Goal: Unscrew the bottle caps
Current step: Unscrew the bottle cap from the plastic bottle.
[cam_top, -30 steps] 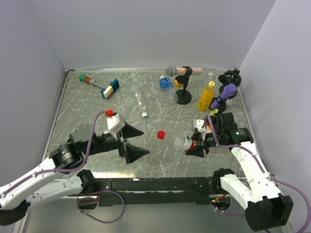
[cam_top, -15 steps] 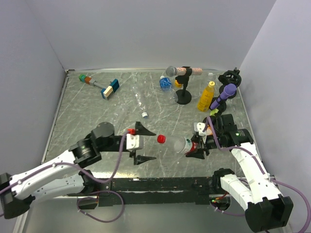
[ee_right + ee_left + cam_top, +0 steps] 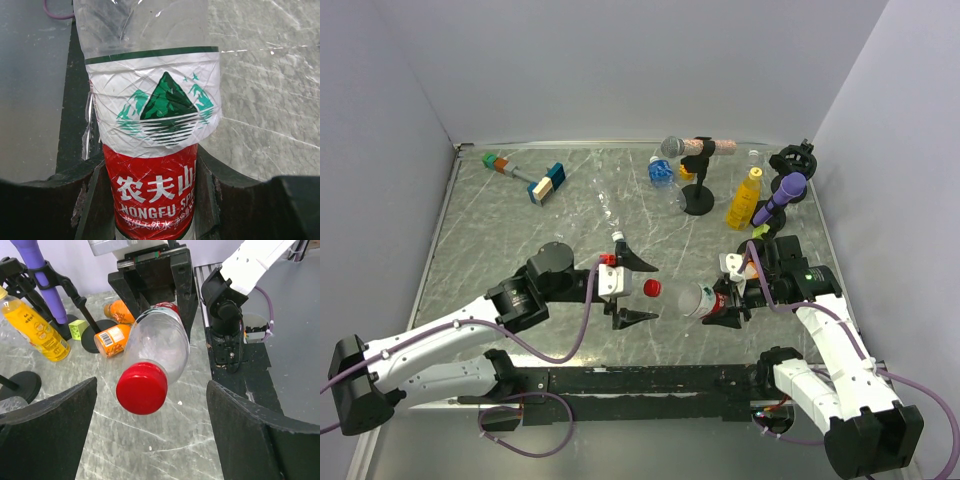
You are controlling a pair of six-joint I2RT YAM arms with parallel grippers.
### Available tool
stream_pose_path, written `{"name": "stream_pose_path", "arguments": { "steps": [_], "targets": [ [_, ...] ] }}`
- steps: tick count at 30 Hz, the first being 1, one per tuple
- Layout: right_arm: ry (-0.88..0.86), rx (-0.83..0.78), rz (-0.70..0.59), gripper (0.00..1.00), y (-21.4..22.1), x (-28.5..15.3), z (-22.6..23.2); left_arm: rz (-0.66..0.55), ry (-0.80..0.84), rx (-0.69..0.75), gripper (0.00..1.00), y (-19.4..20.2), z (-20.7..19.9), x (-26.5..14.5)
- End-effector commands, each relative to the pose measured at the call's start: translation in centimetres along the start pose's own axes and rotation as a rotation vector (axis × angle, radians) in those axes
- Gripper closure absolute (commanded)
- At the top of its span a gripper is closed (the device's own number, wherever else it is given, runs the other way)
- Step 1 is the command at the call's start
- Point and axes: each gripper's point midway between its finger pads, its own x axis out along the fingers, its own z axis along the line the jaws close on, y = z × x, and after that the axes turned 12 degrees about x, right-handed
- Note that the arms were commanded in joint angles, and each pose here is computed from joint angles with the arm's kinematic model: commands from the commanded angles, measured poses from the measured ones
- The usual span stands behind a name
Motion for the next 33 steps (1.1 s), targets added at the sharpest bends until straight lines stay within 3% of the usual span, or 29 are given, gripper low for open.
{"name": "stream_pose_path", "arguments": {
  "steps": [1, 7, 16, 27, 33],
  "targets": [
    [-0.031, -0.051, -0.040, 0.64, -0.7, 0.2, 0.7, -0.091, -0.038, 0.028, 0.08, -3.6, 1.6, 0.0],
    [-0.031, -0.048, -0.040, 0.64, -0.7, 0.2, 0.6, -0.120, -0.083, 0.033, 0.11, -4.6, 1.6, -1.3],
    [-0.033, -0.039, -0.039, 0.64, -0.7, 0.2, 0.6, -0.096, -0.081, 0.011, 0.29, -4.1, 1.6, -1.5],
    [-0.032, -0.032, -0.036, 0.64, -0.6, 0.2, 0.4, -0.064, -0.084, -0.005, 0.41, -3.6, 1.9, -1.1],
    [-0.032, -0.030, -0.036, 0.65, -0.7, 0.2, 0.4, -0.068, -0.075, -0.012, 0.59, -3.6, 1.6, -1.2]
  ]
}}
